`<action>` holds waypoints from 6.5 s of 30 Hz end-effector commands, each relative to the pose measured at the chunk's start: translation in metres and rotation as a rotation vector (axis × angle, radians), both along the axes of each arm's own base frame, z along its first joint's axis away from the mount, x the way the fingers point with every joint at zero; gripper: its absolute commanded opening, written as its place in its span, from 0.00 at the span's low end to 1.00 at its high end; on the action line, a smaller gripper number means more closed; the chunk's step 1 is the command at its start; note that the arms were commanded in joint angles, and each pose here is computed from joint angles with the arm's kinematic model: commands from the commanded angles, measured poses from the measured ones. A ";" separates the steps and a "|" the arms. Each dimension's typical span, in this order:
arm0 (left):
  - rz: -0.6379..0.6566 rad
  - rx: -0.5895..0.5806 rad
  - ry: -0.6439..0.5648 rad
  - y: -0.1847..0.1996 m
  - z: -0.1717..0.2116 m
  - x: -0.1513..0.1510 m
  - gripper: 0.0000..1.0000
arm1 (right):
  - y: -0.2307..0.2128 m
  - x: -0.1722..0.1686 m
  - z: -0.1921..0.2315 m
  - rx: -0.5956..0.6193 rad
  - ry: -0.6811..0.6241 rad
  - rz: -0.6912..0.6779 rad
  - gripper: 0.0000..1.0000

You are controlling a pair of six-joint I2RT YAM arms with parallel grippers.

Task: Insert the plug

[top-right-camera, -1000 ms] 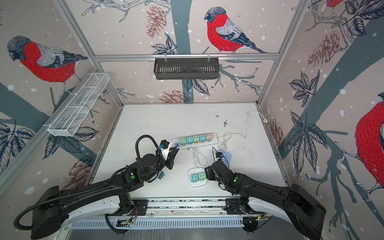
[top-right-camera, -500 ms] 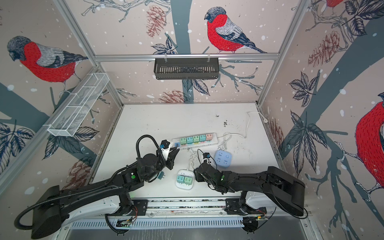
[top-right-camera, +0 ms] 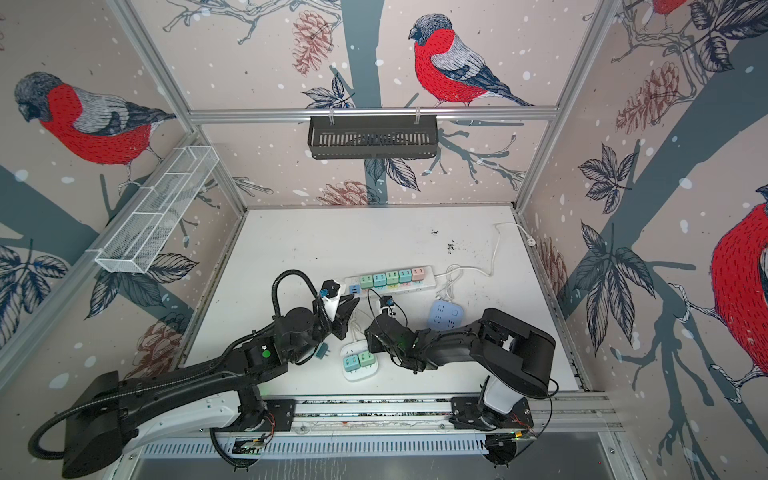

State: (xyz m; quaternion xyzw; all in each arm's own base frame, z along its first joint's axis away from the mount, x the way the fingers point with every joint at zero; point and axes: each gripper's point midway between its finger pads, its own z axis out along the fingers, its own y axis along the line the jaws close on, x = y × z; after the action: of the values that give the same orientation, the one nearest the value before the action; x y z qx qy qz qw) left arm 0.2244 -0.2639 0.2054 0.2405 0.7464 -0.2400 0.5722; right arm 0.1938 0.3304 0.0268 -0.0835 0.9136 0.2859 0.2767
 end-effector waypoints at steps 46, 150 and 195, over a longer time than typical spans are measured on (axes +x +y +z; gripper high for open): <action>-0.007 -0.054 -0.011 -0.002 0.013 0.000 0.22 | -0.247 0.133 0.014 -0.447 0.170 -0.474 0.80; 0.905 -0.463 0.378 0.196 -0.082 0.065 0.75 | 0.106 -0.067 0.113 -0.202 -0.411 0.490 0.62; 1.276 -0.517 0.546 0.245 -0.134 0.043 0.92 | 0.147 -0.053 -0.008 -0.360 -0.230 0.672 0.66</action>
State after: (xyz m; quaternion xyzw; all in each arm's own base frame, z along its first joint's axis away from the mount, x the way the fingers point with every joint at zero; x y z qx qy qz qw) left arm 0.2673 -0.0258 0.0673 -0.4358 0.7883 -0.0911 0.4248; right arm 0.1402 0.4747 0.0211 -0.4540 0.8355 0.1850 0.2484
